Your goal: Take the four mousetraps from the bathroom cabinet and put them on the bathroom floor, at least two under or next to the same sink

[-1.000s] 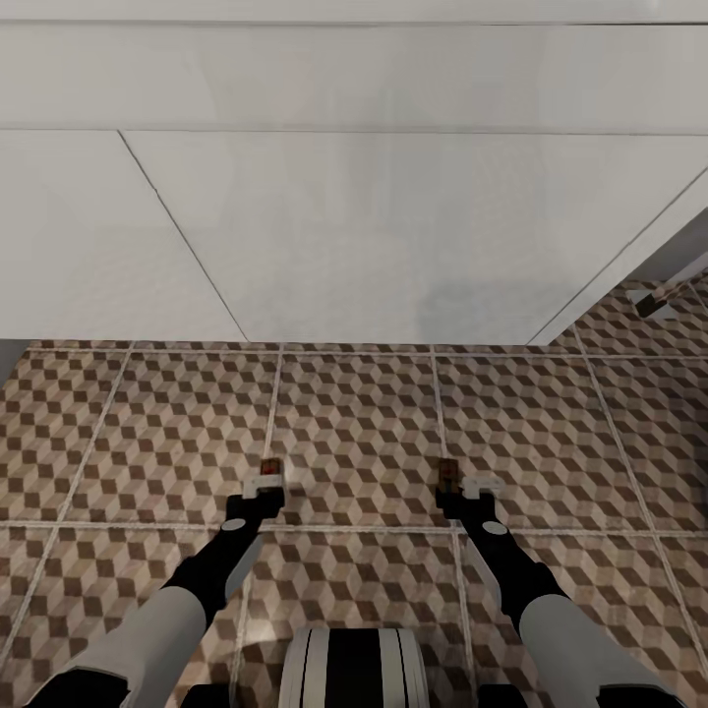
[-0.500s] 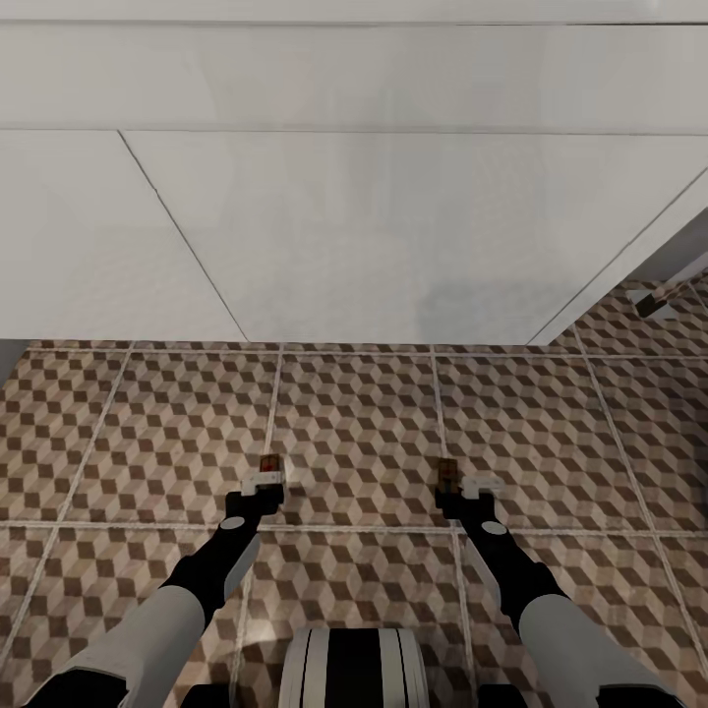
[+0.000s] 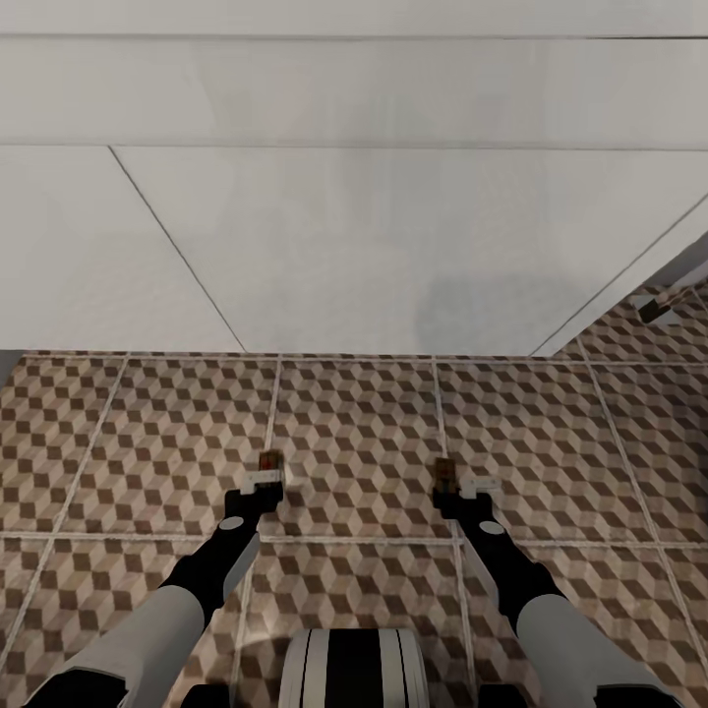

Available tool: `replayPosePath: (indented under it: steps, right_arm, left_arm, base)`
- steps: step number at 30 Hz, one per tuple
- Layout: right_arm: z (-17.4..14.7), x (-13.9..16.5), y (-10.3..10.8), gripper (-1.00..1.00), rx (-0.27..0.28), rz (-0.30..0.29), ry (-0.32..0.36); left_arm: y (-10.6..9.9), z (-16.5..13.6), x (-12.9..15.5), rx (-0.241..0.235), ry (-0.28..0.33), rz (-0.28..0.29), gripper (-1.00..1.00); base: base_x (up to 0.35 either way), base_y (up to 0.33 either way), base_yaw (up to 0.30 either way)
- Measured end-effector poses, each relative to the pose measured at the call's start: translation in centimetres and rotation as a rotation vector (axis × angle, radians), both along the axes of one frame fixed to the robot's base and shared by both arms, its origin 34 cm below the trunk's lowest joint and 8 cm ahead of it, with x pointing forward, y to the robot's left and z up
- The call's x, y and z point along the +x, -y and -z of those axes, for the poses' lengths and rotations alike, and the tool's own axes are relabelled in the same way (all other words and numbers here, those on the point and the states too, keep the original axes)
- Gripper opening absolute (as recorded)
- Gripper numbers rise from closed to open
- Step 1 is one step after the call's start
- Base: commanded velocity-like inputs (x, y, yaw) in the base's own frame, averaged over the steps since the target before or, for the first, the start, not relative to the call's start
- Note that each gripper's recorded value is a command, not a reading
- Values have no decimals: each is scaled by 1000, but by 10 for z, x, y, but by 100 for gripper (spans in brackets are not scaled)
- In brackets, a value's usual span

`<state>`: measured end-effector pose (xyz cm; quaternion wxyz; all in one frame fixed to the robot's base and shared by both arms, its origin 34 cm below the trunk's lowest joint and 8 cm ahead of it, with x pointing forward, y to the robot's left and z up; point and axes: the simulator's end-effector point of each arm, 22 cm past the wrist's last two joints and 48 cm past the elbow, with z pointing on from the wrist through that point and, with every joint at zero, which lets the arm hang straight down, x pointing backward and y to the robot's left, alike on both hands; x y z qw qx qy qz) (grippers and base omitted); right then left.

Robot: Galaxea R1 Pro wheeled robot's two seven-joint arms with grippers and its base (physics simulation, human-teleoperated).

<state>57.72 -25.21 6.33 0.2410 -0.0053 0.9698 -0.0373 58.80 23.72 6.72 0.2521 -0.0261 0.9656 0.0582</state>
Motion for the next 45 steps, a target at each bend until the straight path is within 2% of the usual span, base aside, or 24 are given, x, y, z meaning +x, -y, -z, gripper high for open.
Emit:
replayPosePath:
  steps: [45]
  right_arm:
    - [-6, 11, -3, -100, 4, 0, 22]
  left_arm:
    - [0, -2, 3, 0, 14, -6, -100]
  base:
    - [2, 0, 0]
